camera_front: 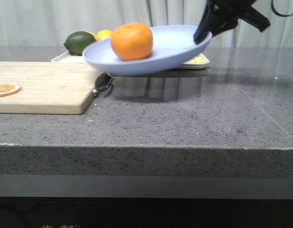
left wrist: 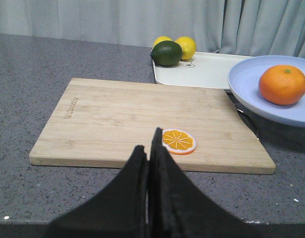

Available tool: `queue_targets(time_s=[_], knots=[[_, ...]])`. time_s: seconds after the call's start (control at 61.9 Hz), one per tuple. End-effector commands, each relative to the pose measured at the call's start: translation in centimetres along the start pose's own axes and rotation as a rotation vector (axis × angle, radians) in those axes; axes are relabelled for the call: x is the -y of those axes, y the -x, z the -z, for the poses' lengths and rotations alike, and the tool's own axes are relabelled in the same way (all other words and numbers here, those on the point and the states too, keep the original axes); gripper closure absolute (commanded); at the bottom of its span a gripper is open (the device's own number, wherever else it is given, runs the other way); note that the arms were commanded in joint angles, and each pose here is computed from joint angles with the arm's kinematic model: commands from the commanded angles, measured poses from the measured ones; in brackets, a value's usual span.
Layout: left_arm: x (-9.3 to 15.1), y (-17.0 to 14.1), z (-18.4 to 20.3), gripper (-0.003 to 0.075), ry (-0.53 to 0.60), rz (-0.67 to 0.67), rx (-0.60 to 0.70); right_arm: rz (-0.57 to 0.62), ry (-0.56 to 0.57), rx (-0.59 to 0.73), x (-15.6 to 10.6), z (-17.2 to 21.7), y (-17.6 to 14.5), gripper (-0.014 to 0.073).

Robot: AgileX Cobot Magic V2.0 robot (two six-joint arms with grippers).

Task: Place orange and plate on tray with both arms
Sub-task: 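Lift the plate with the orange using the right gripper toward the white tray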

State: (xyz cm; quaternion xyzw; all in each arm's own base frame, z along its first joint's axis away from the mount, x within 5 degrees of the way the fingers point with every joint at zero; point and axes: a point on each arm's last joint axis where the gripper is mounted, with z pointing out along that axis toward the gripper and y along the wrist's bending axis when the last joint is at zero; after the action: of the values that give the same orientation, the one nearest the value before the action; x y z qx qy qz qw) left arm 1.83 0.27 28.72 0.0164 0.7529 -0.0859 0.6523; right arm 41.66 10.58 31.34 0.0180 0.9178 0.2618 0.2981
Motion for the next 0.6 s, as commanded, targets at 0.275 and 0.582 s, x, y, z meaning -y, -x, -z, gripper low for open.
queue_targets(time_s=[0.275,0.582], knots=[[0.2,1.4,0.7,0.0738,-0.020,0.009,0.120,-0.124,0.174,0.193,-3.4,-0.5,8.3,0.0698],[0.2,1.4,0.7,0.0738,-0.020,0.009,0.120,-0.292,0.239,0.281,-1.5,-5.5,10.7,0.0698]])
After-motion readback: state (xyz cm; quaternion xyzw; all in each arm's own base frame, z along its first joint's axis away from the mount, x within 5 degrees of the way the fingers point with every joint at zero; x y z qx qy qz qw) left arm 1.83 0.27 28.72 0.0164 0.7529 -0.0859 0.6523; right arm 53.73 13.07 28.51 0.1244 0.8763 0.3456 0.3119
